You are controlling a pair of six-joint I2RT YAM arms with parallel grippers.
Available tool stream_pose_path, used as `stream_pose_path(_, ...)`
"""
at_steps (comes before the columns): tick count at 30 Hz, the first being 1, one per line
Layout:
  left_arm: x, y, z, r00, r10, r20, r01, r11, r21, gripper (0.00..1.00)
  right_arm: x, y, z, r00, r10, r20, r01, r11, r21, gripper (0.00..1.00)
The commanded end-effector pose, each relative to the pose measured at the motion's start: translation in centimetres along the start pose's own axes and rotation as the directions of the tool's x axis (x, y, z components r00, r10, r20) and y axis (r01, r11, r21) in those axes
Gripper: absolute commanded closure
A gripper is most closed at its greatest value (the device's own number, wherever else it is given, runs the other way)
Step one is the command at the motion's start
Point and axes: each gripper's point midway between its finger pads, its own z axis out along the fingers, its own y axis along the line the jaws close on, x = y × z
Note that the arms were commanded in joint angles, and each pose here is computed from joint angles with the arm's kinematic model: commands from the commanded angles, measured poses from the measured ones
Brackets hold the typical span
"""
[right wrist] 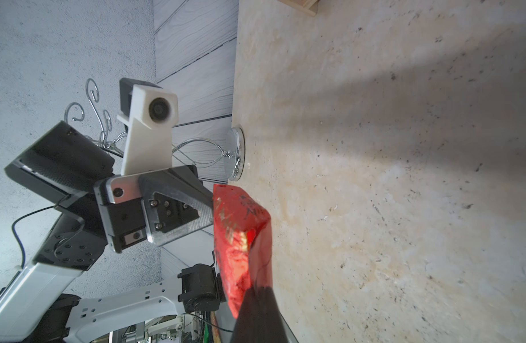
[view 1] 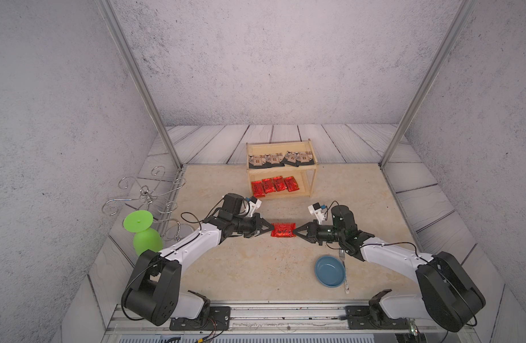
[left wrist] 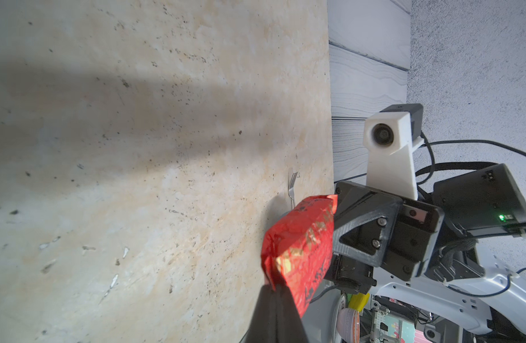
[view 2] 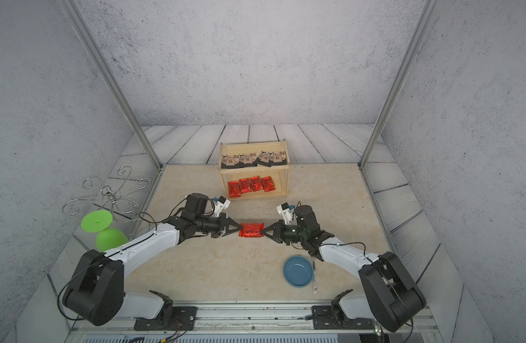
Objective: Place the tea bags on the shelf by color
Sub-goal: Pick up the tea bag from the center of the board, then place the tea bag on the shelf.
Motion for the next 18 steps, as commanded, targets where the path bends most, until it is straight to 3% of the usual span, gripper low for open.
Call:
stream_pose_path(1,0.1,-0.1,-0.8,1.0,0.023,-0.015,-0.024,0.999,-0.041,0.73,-1.2,0.1,-0.3,0.999,0.011,0.035,-0.011,1.0,-0.003,1.0)
stream_pose_path(4,-0.7,1.8,-3.1,1.0,0.012,0.006,-0.01,0.984,-0.18,0.3,-4.2,-1.3,-1.3,0.978,0.012,0.211,-0.03,0.996,0.084,1.0)
stream_pose_path(5,-1.0,2.3,-4.0,1.0,0.011,0.023,-0.006,0.98,-0.199,0.23,-5.7,-1.6,-1.7,0.955,0.011,0.296,-0.044,0.993,0.106,1.0)
stream_pose_path(10,-0.6,4.9,-6.8,0.998,0.004,0.067,0.018,0.945,-0.325,0.18,-12.9,-3.8,-3.0,0.766,0.075,0.639,-0.168,0.982,0.087,1.0)
stream_pose_path(15,0.5,5.2,-6.9,0.999,-0.016,0.034,0.026,0.946,-0.324,0.19,-18.8,-5.3,-2.2,0.601,0.094,0.794,-0.22,0.974,0.051,1.0)
stream_pose_path(18,1.1,5.1,-7.2,1.0,-0.002,-0.006,0.0,0.942,-0.335,0.21,-21.5,-5.1,-0.8,0.561,0.085,0.823,-0.205,0.978,0.039,1.0)
